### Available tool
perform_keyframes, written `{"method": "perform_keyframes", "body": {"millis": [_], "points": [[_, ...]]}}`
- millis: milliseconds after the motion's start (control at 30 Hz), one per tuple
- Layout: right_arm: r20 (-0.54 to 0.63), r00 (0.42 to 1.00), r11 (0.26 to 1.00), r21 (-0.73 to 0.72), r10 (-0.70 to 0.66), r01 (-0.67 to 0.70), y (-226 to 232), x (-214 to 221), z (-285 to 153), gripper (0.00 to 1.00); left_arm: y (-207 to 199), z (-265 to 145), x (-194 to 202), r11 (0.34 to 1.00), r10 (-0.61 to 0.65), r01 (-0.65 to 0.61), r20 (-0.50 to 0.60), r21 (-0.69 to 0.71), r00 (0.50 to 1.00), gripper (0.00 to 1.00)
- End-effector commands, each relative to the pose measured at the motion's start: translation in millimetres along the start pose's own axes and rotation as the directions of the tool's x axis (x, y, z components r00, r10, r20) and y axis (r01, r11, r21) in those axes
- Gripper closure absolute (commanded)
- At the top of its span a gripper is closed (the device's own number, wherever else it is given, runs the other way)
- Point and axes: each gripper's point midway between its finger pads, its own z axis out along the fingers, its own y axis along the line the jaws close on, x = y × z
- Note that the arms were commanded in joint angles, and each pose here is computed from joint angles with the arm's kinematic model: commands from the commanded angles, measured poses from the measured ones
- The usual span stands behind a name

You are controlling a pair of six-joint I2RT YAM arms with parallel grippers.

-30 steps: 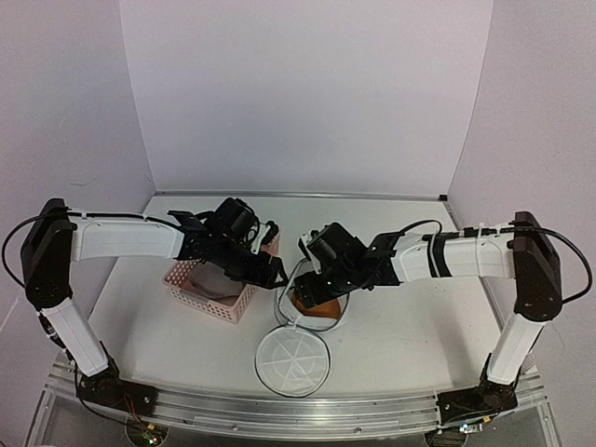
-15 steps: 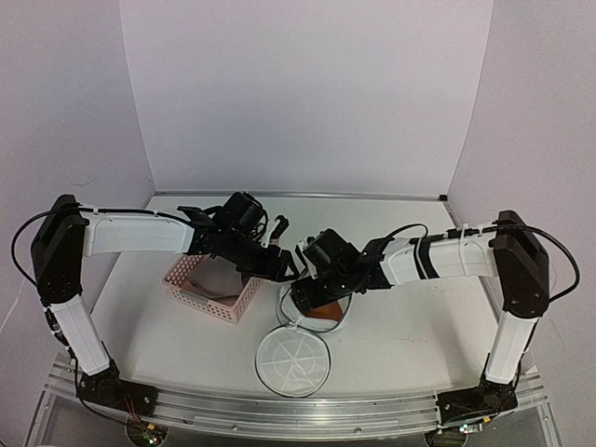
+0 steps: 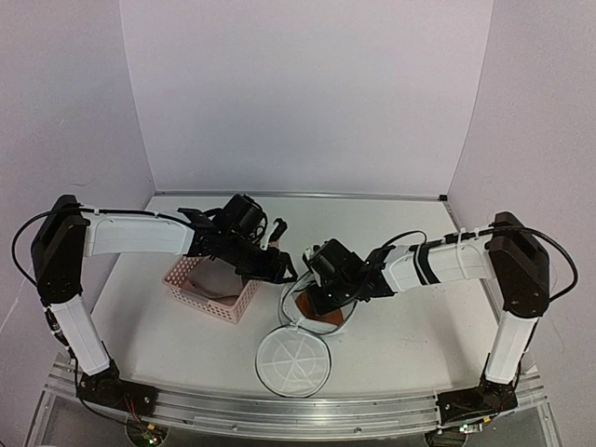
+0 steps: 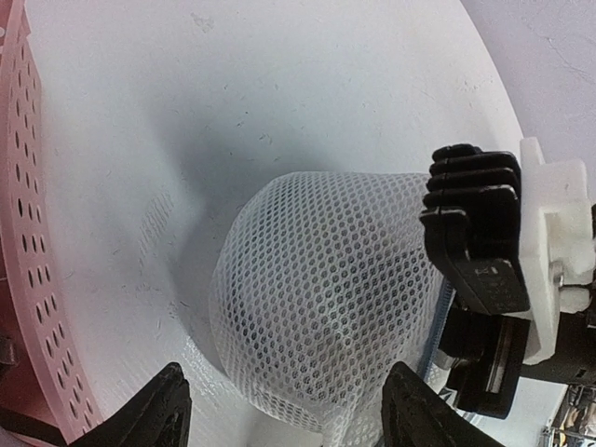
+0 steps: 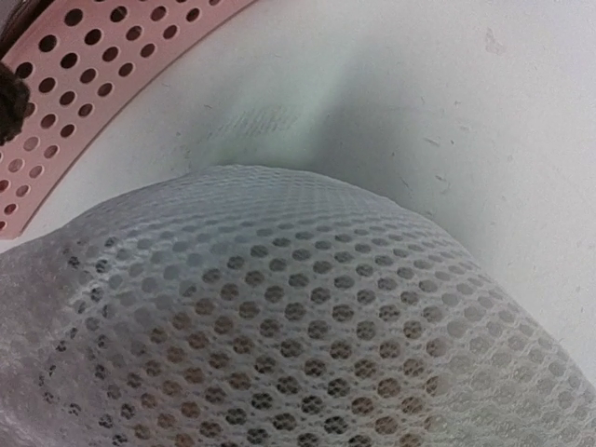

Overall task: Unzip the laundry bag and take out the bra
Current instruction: Hold the bra from the laundry bag.

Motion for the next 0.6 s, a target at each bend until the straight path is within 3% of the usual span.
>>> {"method": "perform_keyframes", "body": {"millis": [0,67,233,567], "points": [[0.077,0.997,0.999,-0.027,0.021,-0.019,2,-17,-25,0.90,-7,-13,-12,1.000,-0.002,0.001,0.062,0.008,0.998,0.29],[0.101,0.994,0.999,-0.040,0.028,-0.025,3,-22,-35,1.00,-10,-18,-14,1.000,-0.005,0.004,0.075,0.012,0.997,0.29],[0.138,0.990,0.996,-0.082,0.040,-0.029,8,-30,-55,1.00,-25,-34,-21,0.998,-0.004,-0.002,0.100,0.062,0.995,0.27],[0.181,0.982,0.992,-0.123,0.053,-0.031,15,-37,-80,1.00,-76,-48,-24,0.976,0.076,-0.096,0.104,0.193,0.992,0.15]]}}
